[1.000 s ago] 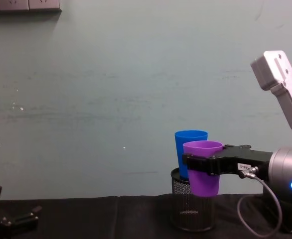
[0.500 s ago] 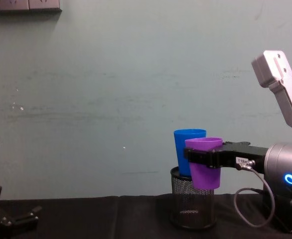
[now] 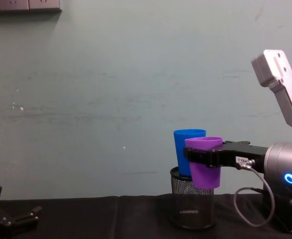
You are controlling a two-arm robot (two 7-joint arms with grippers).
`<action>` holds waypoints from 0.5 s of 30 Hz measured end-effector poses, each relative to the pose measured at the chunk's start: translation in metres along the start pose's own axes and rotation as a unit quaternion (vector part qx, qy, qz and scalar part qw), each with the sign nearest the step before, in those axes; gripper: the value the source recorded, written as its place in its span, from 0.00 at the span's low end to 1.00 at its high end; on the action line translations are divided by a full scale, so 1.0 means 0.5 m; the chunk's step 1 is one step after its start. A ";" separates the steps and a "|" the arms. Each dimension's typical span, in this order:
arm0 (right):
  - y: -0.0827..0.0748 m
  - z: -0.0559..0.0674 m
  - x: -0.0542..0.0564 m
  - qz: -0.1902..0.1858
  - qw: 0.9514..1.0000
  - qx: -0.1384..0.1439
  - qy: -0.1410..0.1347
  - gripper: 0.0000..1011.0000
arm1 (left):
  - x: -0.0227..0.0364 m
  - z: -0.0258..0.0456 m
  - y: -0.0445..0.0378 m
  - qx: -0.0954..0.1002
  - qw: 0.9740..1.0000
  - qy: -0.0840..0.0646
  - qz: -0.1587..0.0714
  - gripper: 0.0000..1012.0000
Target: Pick up one cup with a gripper and tap it against the other cup.
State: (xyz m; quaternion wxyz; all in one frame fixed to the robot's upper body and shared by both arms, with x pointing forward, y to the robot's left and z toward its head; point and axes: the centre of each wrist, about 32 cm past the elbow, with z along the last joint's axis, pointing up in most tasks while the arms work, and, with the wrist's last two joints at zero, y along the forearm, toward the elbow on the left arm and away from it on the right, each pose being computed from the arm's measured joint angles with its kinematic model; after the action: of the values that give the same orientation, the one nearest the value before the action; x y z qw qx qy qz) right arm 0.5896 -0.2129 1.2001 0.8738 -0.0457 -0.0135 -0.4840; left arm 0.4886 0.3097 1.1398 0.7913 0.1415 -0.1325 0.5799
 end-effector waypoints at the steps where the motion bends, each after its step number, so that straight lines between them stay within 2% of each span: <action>1: 0.000 0.000 0.000 0.000 1.000 0.000 0.000 0.71 | 0.000 0.000 0.000 0.000 1.000 0.000 0.000 0.99; 15: -0.001 -0.001 -0.001 0.000 1.000 -0.001 0.000 0.71 | 0.000 0.000 0.000 0.000 1.000 0.000 0.000 0.99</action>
State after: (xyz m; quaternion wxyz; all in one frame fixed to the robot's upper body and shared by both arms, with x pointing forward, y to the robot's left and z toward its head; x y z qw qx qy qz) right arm 0.5892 -0.2128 1.1998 0.8737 -0.0464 -0.0136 -0.4840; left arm 0.4886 0.3097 1.1398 0.7913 0.1415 -0.1325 0.5799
